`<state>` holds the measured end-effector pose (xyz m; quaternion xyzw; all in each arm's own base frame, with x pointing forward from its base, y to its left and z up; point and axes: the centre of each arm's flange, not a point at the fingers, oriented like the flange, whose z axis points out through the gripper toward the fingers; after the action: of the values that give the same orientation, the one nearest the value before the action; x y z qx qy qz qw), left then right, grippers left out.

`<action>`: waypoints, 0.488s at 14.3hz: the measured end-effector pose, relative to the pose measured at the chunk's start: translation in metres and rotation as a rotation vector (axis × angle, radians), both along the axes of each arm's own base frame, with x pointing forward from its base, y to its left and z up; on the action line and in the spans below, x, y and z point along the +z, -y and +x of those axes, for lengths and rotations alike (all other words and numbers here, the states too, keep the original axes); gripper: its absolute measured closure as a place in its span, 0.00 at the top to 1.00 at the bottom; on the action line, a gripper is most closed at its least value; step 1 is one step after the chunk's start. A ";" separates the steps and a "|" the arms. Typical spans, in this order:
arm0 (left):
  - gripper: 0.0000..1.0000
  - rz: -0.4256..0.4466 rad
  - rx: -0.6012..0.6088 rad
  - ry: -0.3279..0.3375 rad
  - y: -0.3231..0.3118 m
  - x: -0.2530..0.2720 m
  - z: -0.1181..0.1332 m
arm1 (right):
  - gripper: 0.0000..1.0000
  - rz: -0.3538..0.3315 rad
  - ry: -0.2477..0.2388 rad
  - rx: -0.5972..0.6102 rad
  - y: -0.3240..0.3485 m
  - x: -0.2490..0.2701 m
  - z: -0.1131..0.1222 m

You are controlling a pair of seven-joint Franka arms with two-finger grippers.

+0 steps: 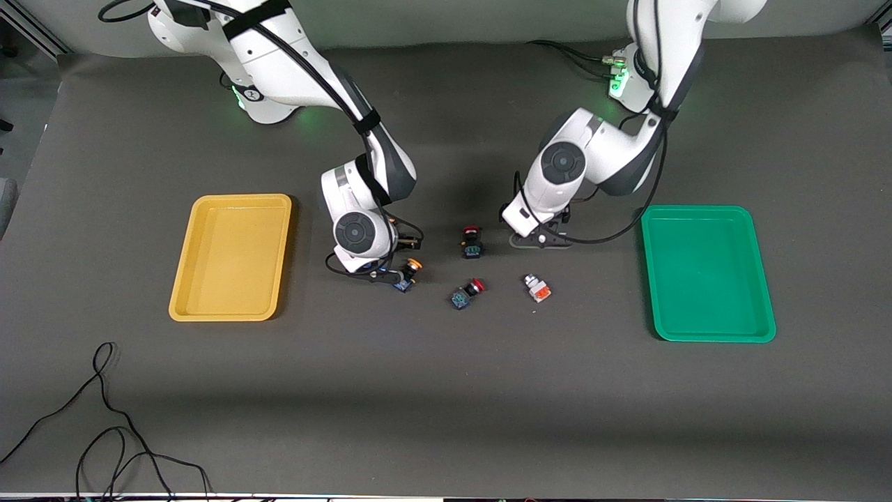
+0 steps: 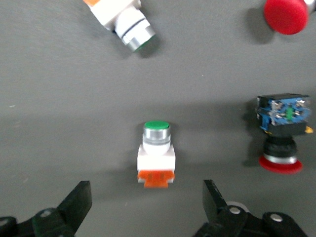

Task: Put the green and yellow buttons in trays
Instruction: 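Reach the right gripper to a black button while the left reaches a white button, then carry the black button to the yellow tray while the left carries white button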

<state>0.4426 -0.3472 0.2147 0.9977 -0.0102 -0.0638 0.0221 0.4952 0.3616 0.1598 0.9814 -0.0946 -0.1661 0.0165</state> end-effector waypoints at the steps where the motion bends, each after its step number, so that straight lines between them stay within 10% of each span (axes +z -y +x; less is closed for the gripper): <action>1: 1.00 -0.006 0.000 0.002 0.002 -0.012 -0.001 | 0.98 -0.002 -0.002 -0.001 0.001 -0.001 0.000; 5: 0.96 -0.012 -0.001 -0.003 0.005 -0.040 -0.005 | 0.75 -0.006 -0.012 -0.007 0.005 -0.004 -0.003; 7: 0.72 -0.012 0.000 -0.004 0.005 -0.041 -0.005 | 0.52 -0.003 -0.019 -0.008 0.004 0.002 -0.003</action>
<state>0.4372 -0.3521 0.1741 0.9974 -0.0103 -0.0659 0.0279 0.4923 0.3575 0.1614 0.9794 -0.0986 -0.1754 0.0182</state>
